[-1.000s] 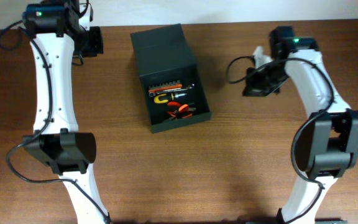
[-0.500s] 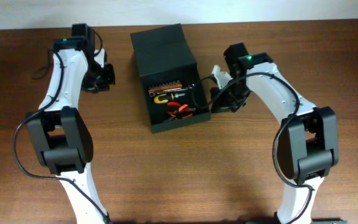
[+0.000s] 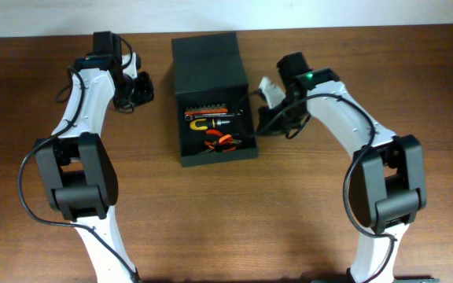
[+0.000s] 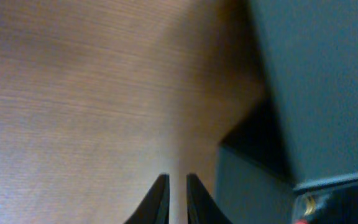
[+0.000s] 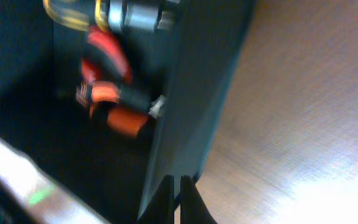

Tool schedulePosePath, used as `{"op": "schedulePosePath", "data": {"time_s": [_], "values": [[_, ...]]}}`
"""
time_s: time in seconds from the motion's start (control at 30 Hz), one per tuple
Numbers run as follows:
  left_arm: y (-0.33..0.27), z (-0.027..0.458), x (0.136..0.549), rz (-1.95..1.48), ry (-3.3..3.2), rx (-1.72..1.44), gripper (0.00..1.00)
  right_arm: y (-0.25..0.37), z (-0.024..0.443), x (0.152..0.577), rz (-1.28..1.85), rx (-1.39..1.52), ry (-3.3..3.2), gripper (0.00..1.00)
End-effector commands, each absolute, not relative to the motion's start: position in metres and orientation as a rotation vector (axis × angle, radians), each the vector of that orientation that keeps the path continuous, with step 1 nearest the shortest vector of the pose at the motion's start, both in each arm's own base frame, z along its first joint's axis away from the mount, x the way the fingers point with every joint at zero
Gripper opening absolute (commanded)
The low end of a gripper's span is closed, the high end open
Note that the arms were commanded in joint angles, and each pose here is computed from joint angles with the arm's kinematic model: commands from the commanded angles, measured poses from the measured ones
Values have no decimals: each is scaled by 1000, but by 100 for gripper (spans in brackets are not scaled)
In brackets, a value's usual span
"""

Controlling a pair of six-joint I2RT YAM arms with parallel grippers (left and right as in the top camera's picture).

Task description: Pack container

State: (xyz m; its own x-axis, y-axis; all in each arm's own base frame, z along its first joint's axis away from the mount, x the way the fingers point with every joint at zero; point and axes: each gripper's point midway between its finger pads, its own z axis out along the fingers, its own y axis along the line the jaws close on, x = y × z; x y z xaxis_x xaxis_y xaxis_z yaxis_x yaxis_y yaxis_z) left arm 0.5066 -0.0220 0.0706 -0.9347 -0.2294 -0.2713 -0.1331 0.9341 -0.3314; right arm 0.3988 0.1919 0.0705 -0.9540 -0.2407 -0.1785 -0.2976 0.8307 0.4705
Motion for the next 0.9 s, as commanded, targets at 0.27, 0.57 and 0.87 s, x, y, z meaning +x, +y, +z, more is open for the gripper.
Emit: {"op": "schedulePosePath", "data": {"time_s": [0.27, 0.57, 0.87], "values": [[-52, 50, 534, -877, 2666, -406, 5, 142, 112, 488, 983, -104, 2544, 4], [-63, 15, 545, -1087, 2625, -494, 2, 149, 126, 533, 1049, 29, 2372, 4], [-64, 5, 547, -1096, 2624, -488, 2, 165, 69, 539, 1316, 148, 2396, 4]]}}
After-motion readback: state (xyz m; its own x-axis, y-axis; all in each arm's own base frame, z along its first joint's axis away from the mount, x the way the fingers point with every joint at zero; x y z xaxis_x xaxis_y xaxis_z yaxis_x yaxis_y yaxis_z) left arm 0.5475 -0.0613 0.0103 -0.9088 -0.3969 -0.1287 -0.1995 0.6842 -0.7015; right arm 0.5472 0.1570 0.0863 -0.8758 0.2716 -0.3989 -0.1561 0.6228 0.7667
